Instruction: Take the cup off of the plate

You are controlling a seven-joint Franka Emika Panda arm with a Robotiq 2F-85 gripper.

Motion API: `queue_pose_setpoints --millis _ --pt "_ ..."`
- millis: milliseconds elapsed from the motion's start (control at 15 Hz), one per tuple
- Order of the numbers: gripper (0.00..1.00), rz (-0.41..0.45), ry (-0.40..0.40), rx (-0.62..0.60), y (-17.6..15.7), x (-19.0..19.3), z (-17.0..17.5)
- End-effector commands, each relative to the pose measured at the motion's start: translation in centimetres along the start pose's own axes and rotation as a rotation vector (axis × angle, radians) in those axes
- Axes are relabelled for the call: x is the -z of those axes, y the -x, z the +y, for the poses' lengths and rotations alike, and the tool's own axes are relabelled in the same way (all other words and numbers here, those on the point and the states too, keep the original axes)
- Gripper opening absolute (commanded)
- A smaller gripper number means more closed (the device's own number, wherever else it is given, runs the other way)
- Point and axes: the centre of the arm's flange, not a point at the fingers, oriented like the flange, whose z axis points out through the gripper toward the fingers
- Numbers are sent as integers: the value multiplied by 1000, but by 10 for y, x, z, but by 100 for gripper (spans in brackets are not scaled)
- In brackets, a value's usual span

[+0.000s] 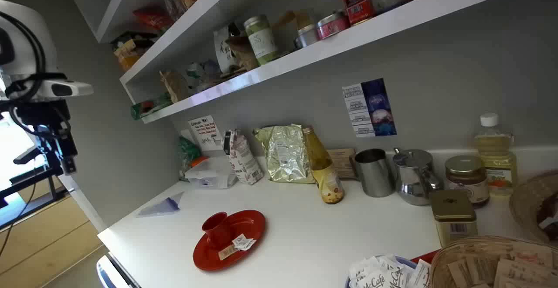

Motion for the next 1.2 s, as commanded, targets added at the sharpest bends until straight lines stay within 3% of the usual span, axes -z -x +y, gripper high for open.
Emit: queue_pose_setpoints --millis 0,400,600,933,1067,1133 --pt "100 1 0 0 0 0 0" --pt "100 1 0 0 0 0 0" --pt "100 30 3 -51 -31 18 6" --pt "100 151 5 -137 -85 34 13" --pt "100 152 8 -170 -110 13 10" --pt "100 115 21 -177 -124 -15 7"
